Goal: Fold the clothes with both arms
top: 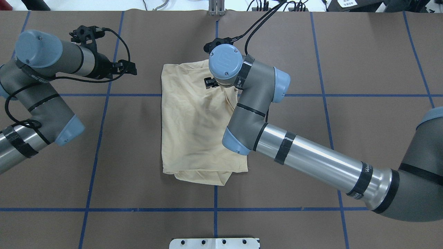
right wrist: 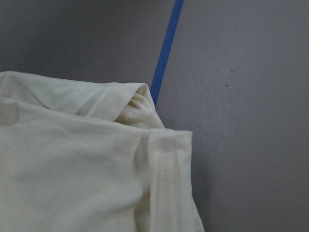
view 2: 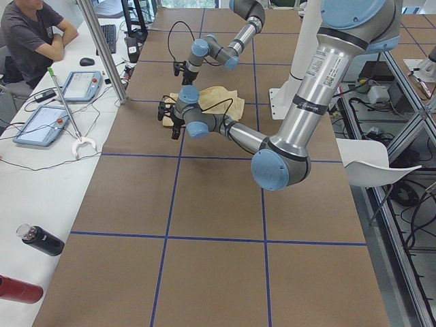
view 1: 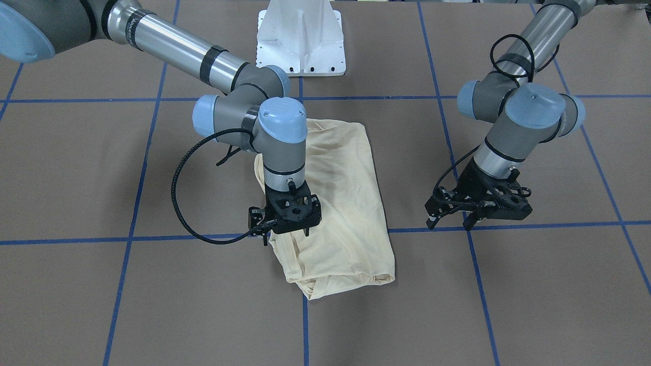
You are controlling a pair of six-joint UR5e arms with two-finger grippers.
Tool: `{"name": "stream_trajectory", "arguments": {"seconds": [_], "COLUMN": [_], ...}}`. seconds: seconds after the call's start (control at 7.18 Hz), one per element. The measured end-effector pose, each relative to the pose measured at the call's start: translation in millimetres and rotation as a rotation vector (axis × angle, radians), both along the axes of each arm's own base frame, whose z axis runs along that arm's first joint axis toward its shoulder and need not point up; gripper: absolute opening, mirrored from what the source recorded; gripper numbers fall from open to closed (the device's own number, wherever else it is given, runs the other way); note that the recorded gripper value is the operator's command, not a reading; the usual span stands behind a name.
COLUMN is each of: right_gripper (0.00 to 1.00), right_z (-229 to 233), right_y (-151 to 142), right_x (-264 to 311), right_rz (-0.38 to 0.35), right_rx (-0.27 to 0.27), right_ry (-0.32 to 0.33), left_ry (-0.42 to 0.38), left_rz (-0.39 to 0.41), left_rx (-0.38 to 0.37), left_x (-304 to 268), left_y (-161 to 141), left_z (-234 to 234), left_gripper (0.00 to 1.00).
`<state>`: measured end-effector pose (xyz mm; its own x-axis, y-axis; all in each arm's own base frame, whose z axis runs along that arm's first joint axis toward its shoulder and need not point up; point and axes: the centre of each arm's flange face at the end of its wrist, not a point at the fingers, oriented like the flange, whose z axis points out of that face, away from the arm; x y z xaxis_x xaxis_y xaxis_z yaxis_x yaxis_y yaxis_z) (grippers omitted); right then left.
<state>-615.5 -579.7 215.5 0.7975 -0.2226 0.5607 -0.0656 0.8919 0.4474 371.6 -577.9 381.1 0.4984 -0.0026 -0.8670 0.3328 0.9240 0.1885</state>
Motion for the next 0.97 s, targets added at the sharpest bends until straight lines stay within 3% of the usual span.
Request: {"name": "stream_trajectory", "arguments": {"seconds": [0.97], "right_gripper": [1.00], "right_z": [33.7], "right_y": [-18.8], "right_x": [-4.4], "right_rz": [-0.009], "right_rx": [-0.002], "right_ry": [0.062], "left_ry": [0.005], "left_rz": [0.000], "left_rx": [0.004], "left_x": [0.8], "left_y": [-0.9], "left_z": [-4.5], "left_gripper": [1.00]}}
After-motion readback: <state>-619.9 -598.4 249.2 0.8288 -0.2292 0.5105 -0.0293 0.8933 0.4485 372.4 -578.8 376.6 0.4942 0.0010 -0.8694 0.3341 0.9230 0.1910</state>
